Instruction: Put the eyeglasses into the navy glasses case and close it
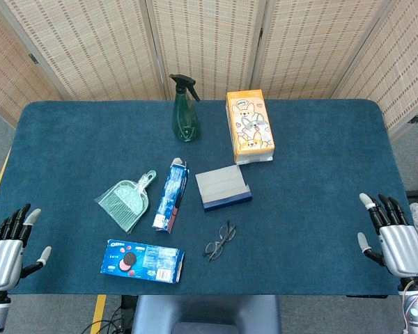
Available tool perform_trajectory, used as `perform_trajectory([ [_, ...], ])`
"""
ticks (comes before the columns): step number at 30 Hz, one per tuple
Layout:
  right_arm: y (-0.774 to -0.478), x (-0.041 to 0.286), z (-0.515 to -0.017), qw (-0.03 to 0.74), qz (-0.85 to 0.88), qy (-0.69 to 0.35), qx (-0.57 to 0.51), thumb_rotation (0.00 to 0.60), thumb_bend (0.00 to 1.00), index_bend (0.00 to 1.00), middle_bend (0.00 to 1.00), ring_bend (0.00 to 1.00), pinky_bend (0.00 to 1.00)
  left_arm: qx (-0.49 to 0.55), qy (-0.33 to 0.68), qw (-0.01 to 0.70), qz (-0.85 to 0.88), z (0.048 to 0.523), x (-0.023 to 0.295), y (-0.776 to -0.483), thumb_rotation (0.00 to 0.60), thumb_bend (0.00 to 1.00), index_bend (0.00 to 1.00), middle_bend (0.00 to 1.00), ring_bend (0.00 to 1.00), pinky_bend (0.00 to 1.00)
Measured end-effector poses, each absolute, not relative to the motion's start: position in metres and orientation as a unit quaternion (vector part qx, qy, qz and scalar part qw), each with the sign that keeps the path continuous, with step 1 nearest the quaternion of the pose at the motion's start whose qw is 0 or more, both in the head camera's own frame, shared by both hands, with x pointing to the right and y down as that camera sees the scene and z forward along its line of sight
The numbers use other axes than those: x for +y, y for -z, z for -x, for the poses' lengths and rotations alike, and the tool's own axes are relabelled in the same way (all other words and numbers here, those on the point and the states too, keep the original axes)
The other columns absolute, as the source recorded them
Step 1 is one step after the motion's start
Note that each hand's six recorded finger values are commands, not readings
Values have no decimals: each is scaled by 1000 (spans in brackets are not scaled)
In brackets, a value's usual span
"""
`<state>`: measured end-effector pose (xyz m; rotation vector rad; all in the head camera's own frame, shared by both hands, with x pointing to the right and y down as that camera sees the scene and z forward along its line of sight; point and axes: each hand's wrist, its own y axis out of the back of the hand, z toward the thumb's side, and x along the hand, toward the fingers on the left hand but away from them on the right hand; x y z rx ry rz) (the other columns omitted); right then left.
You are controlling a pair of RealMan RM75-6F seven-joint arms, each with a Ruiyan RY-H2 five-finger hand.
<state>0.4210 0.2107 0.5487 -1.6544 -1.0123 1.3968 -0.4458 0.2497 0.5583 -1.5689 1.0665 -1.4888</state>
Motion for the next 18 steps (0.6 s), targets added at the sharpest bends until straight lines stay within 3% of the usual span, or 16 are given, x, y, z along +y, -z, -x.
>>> perform_trajectory([
  [18, -554, 211, -413, 367, 659, -538, -377, 600, 462, 0, 118, 17, 0, 417, 578, 355, 605, 450, 251, -556, 600, 361, 104, 0, 5, 138],
])
